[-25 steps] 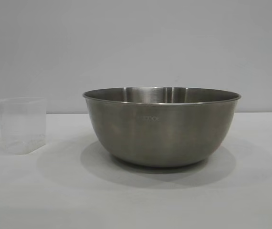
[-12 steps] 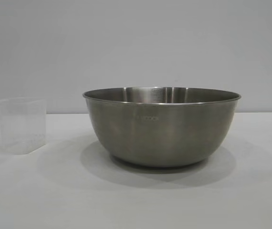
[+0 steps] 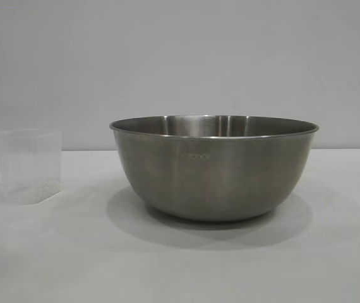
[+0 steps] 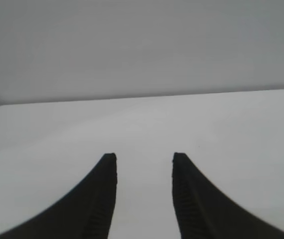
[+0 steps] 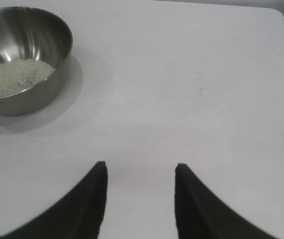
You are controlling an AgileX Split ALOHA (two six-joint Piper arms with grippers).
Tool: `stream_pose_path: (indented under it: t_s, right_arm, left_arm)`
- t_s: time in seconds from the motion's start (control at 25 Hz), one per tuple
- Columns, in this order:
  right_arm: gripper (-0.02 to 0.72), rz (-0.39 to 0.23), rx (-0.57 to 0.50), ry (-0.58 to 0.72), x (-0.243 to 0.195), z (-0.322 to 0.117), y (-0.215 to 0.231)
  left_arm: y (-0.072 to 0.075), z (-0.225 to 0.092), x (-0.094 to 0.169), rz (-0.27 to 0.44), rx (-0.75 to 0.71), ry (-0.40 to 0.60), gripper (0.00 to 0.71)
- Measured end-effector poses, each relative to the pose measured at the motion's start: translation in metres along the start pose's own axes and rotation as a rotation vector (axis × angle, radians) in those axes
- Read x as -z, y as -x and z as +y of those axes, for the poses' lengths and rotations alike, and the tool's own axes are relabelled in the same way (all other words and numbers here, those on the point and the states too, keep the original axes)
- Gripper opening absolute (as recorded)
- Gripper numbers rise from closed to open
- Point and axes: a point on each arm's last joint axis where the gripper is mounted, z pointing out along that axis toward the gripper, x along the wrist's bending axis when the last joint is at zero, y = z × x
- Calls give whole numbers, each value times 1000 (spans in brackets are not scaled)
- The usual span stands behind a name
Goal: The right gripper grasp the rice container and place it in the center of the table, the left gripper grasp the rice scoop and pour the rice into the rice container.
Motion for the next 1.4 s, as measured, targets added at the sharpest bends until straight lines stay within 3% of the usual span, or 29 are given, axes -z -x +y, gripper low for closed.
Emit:
stream_pose_path:
  t_s: [0.52, 0.8, 1.12, 1.4]
  right_arm:
    - [321, 0, 0, 0, 0, 0, 0]
    - [321, 0, 0, 0, 0, 0, 0]
    - [321, 0, 0, 0, 0, 0, 0]
    - [321, 0, 0, 0, 0, 0, 0]
  left_arm:
    - [-7, 15, 105, 123, 44, -125, 217]
    - [4, 3, 166, 46, 23, -189, 217]
    - [15, -20, 214, -21, 34, -270, 217]
    - [19, -55, 230, -20, 23, -257, 217]
